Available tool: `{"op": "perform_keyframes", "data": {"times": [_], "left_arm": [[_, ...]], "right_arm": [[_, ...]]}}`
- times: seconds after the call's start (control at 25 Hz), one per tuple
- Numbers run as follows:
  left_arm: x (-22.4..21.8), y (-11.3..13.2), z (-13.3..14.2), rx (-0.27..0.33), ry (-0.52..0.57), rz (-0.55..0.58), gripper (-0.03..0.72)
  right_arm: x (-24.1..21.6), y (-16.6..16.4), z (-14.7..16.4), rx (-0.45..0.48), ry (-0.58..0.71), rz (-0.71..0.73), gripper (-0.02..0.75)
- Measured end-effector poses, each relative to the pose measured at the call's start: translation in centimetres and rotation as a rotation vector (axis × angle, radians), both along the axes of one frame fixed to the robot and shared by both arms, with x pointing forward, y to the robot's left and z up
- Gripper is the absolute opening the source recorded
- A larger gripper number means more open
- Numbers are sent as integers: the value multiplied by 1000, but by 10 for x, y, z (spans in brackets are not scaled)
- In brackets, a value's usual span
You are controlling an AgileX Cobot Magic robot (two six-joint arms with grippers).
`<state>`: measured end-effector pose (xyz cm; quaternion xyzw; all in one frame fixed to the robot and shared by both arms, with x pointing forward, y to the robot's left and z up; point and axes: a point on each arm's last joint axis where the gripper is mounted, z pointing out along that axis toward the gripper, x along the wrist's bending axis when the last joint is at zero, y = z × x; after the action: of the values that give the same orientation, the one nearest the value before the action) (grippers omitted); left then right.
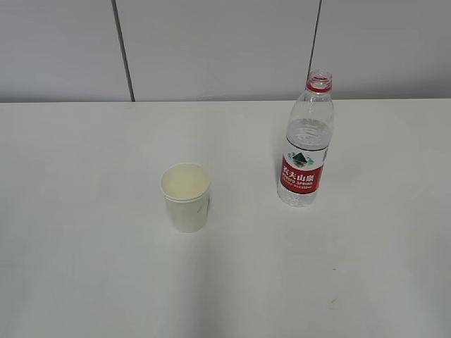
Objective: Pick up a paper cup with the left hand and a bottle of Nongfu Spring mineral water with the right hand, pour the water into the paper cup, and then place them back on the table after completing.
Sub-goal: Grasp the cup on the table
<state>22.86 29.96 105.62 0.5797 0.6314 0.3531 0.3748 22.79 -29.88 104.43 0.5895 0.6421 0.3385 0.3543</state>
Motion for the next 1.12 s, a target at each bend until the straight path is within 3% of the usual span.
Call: {"op": "perform_keyframes", "data": {"times": [1.12], "left_arm": [[0,0,0,0,0,0,437]], "right_arm": [[0,0,0,0,0,0,587]]}}
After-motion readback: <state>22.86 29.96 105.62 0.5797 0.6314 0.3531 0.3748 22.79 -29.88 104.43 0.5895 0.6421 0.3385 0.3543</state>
